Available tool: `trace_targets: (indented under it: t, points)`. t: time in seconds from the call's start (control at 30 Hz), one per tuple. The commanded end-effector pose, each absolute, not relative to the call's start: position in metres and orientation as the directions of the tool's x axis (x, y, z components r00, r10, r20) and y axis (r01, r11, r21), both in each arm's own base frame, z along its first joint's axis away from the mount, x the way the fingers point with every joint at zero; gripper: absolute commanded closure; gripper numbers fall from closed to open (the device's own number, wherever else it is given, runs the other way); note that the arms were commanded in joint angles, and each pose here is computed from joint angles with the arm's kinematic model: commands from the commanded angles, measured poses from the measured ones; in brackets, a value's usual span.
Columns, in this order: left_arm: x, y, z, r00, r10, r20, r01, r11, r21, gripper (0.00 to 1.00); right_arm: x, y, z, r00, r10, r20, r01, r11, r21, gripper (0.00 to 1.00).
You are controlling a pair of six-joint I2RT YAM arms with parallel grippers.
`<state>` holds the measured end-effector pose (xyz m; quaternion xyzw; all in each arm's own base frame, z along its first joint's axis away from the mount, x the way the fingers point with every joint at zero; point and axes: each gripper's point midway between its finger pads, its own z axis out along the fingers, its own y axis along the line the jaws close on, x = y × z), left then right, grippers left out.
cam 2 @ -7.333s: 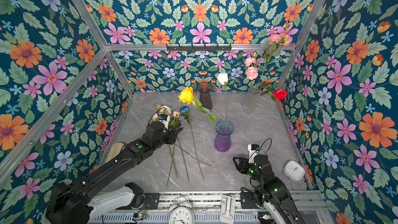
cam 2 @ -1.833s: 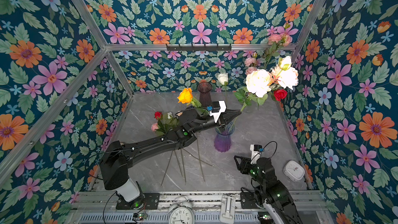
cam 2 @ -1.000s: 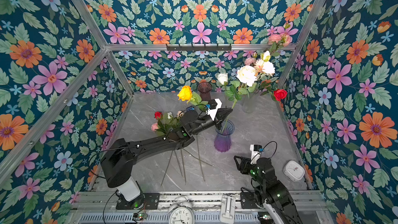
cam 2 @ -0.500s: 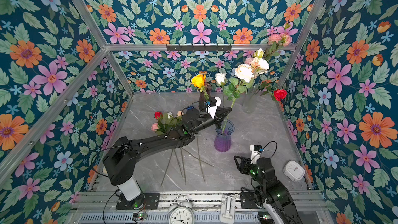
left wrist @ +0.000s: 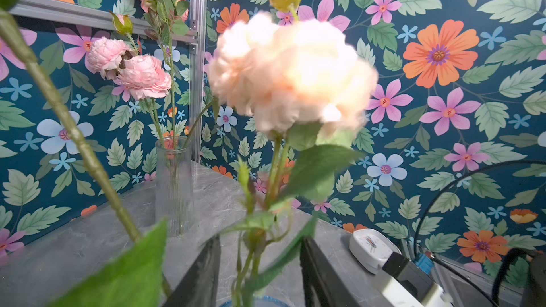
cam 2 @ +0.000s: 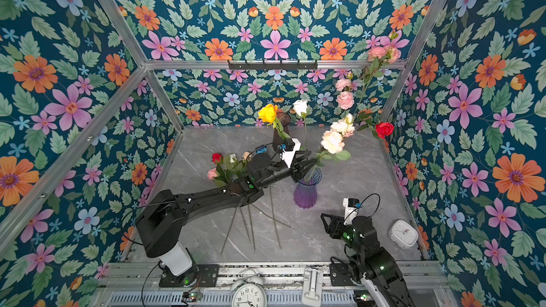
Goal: Arrange the flowers into the vase
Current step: 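Lower the cream-pink bunch into the purple-blue vase and open the left gripper, then draw the left gripper back to the loose rose stems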
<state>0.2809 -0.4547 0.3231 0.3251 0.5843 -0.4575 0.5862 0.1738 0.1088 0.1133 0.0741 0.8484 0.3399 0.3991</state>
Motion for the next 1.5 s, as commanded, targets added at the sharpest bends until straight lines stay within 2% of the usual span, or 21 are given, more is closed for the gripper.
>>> trace_targets:
  t: [0.0,0.23,0.5,0.63,0.8,0.87,1.07,1.23,1.47]
  points:
    - [0.277,-0.451,0.339,-0.066,-0.193,-0.979,0.923,0.361,-0.134,0.54,0.175,0.110,0.115,-0.663,0.400,-0.632,-0.152,0.755,0.638,0.45]
    - [0.274,-0.445,0.353,-0.078,-0.231,-0.970,0.922,0.353,-0.158,0.58,0.175,0.109,0.115,-0.663,0.401,-0.632,-0.151,0.755,0.638,0.45]
    - [0.255,-0.434,0.398,-0.097,-0.328,-0.940,0.936,0.290,-0.198,0.60,0.176,0.109,0.115,-0.662,0.402,-0.632,-0.149,0.756,0.637,0.45]
    - [0.235,-0.421,0.426,-0.090,-0.402,-0.911,0.960,0.210,-0.188,0.58,0.175,0.109,0.114,-0.664,0.403,-0.630,-0.146,0.756,0.638,0.45]
    - [0.196,-0.403,0.462,-0.098,-0.488,-0.867,0.990,0.041,-0.135,0.56,0.176,0.108,0.114,-0.662,0.404,-0.631,-0.144,0.757,0.637,0.44]
    - [0.189,-0.395,0.463,-0.094,-0.485,-0.870,0.991,0.035,-0.127,0.56,0.176,0.108,0.114,-0.663,0.404,-0.630,-0.143,0.758,0.637,0.44]
    - [0.194,-0.364,0.424,-0.073,-0.380,-0.922,0.960,0.223,-0.168,0.58,0.175,0.109,0.114,-0.665,0.404,-0.628,-0.144,0.756,0.639,0.44]
    - [0.200,-0.328,0.374,-0.127,-0.276,-0.953,0.892,0.388,-0.232,0.61,0.176,0.109,0.114,-0.664,0.403,-0.629,-0.144,0.757,0.638,0.44]
    - [0.241,-0.256,0.283,-0.300,-0.121,-0.946,0.616,0.733,-0.289,0.57,0.177,0.109,0.113,-0.666,0.401,-0.628,-0.139,0.761,0.634,0.44]
